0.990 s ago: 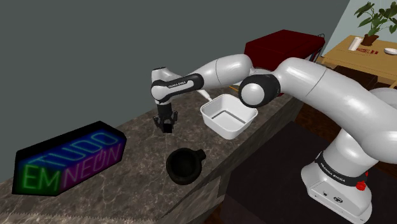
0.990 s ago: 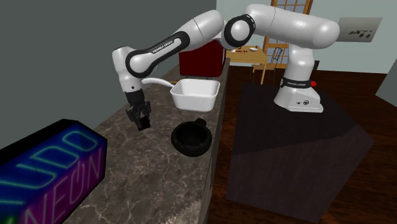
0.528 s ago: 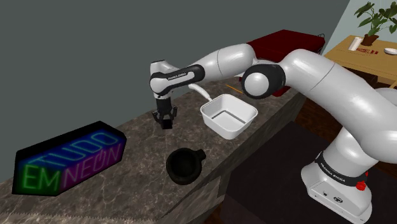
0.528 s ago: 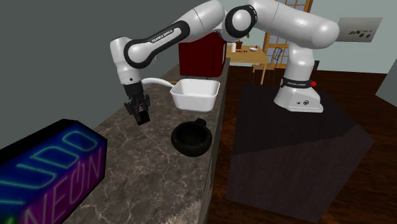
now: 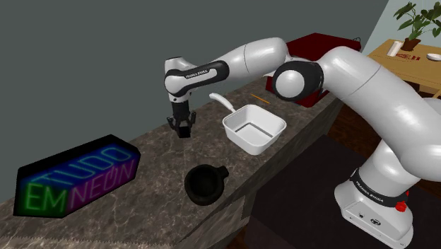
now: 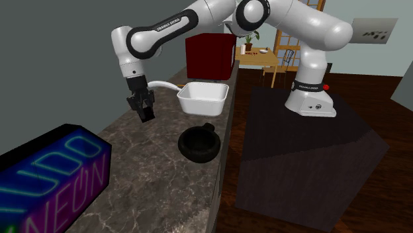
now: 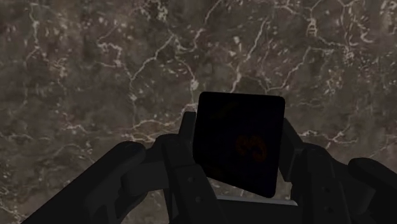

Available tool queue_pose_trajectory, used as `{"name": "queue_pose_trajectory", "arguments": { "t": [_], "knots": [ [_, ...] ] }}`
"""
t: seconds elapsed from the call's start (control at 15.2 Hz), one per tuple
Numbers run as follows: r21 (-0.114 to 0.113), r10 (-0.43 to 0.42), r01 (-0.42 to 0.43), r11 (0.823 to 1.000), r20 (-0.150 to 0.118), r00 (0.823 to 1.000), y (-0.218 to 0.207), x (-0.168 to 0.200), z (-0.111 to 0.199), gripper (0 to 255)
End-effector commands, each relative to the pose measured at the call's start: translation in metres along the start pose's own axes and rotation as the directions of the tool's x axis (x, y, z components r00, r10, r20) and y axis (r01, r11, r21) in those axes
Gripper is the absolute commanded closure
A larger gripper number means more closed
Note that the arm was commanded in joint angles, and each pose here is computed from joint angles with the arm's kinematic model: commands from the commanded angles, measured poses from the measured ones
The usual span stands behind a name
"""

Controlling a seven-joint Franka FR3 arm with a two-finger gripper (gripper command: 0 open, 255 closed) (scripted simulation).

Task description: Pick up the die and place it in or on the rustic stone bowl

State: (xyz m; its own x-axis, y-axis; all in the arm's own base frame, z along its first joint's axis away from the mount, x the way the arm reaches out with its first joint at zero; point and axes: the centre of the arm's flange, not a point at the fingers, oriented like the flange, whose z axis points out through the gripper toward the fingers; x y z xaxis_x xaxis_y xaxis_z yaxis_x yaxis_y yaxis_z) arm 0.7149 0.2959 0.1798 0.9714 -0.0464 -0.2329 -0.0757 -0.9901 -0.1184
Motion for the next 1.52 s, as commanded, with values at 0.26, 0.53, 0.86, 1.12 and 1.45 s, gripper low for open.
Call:
{"name": "queue_pose_trajectory", "arguments": {
  "t": [0.26,0.53,0.86,1.12,1.45],
  "knots": [
    [0.0,0.0,0.0,1.0,0.0,1.0,-0.004,-0.007,-0.031,255],
    [0.0,0.0,0.0,1.0,0.0,1.0,-0.006,-0.012,-0.051,255],
    [0.0,0.0,0.0,1.0,0.0,1.0,-0.009,-0.018,-0.076,255],
    [0.0,0.0,0.0,1.0,0.0,1.0,-0.015,-0.07,-0.065,255],
    [0.0,0.0,0.0,1.0,0.0,1.0,-0.022,-0.134,-0.051,255]
  ]
}}
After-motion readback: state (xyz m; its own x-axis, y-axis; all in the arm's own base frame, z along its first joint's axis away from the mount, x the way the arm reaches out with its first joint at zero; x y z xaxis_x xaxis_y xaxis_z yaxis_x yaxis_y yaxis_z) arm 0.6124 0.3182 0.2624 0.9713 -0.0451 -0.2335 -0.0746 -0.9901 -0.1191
